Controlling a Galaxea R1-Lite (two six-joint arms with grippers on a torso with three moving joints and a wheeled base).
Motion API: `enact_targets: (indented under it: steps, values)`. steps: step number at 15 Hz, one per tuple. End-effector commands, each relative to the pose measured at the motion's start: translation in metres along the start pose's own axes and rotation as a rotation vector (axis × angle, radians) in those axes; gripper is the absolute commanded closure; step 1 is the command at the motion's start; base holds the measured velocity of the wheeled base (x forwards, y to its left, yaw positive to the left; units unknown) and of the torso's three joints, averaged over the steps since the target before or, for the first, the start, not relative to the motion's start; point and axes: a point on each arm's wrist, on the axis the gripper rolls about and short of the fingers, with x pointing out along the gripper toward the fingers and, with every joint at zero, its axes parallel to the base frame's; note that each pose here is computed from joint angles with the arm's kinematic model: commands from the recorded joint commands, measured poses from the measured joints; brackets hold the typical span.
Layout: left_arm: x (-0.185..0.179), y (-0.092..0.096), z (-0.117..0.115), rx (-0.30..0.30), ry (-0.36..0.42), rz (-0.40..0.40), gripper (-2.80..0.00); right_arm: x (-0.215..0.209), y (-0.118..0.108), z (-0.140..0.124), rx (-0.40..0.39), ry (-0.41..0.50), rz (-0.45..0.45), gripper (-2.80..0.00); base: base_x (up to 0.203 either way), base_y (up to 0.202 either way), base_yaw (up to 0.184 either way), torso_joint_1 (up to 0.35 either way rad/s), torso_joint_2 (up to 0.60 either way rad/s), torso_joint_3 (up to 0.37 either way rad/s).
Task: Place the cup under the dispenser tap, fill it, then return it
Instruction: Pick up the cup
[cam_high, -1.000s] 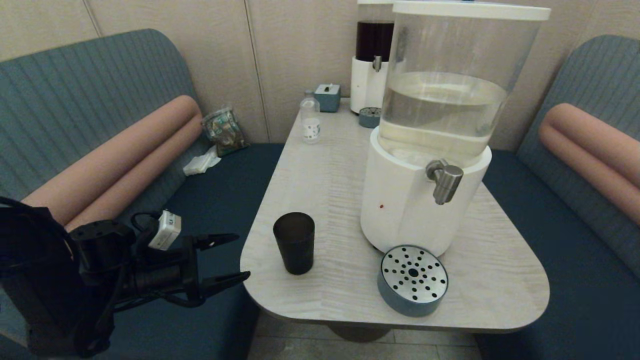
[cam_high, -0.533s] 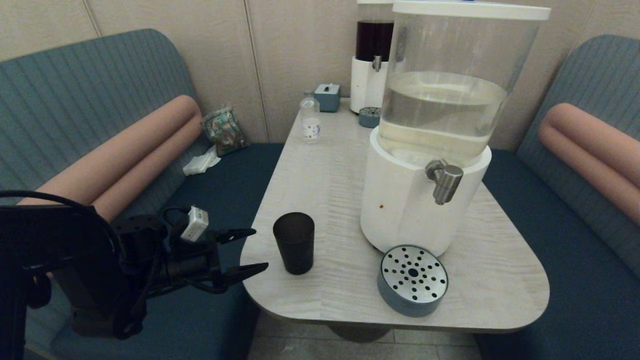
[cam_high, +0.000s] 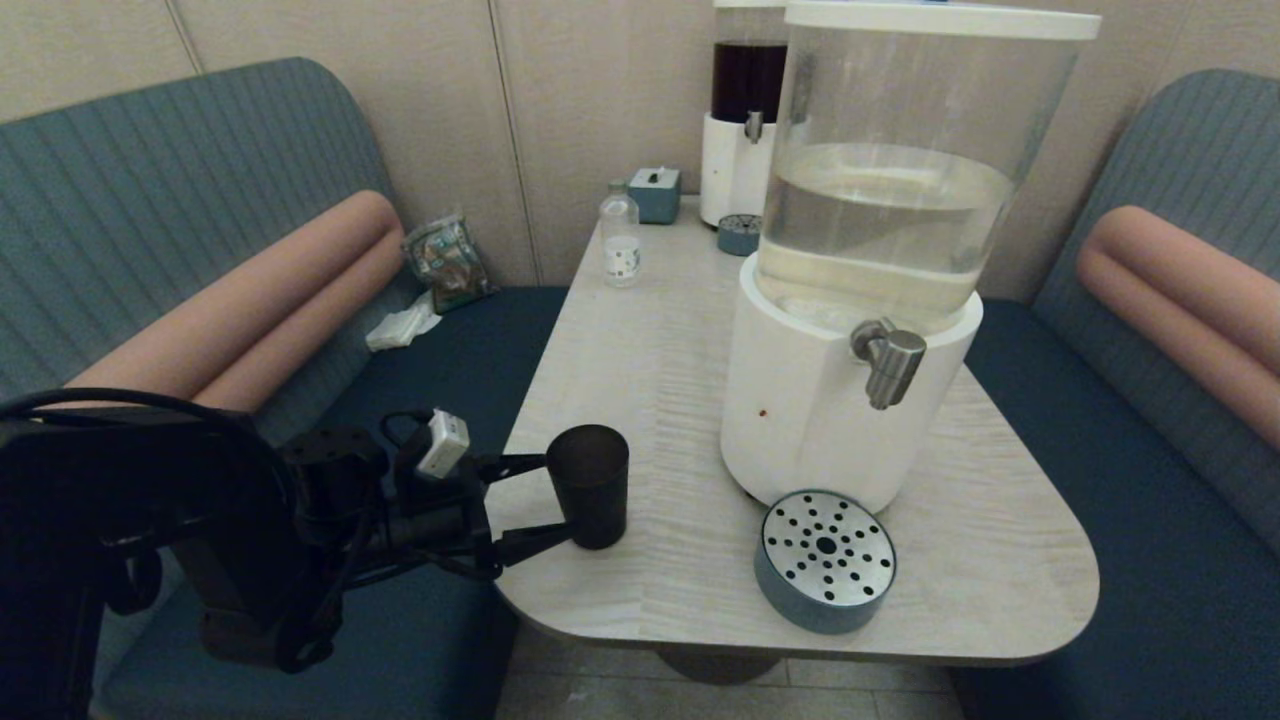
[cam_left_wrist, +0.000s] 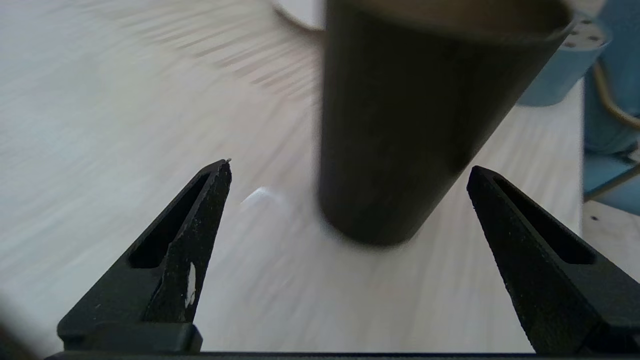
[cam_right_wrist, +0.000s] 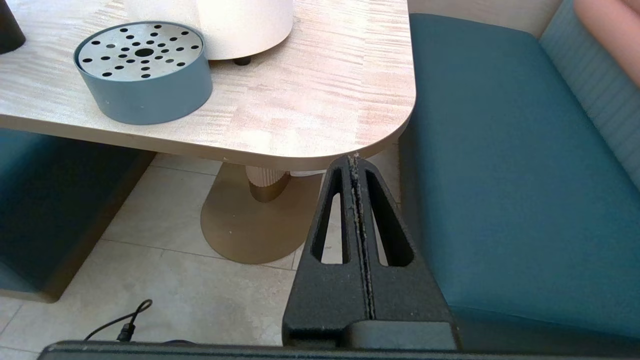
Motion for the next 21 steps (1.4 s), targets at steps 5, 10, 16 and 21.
enact_targets:
  steps: [5, 10, 16, 21]
  values:
    - [0.029, -0.014, 0.001, 0.017, -0.007, -0.028, -2.8, 0.0, 0.0, 0.0, -0.001, 0.001, 0.001, 0.0, 0.0, 0.0, 0.0, 0.0, 0.0, 0.0]
    - [0.044, -0.006, 0.008, 0.048, -0.04, 0.009, -2.8, 0.0, 0.0, 0.0, -0.001, 0.001, 0.001, 0.0, 0.0, 0.0, 0.0, 0.0, 0.0, 0.0]
    - [0.049, -0.001, 0.014, 0.054, -0.06, 0.039, 0.0, 0.0, 0.0, 0.0, -0.001, 0.0, 0.001, 0.0, 0.0, 0.0, 0.0, 0.0, 0.0, 0.0]
    - [0.043, -0.007, 0.021, 0.052, -0.061, 0.04, 0.0, 0.0, 0.0, 0.0, -0.001, -0.001, 0.001, 0.0, 0.0, 0.0, 0.0, 0.0, 0.0, 0.0]
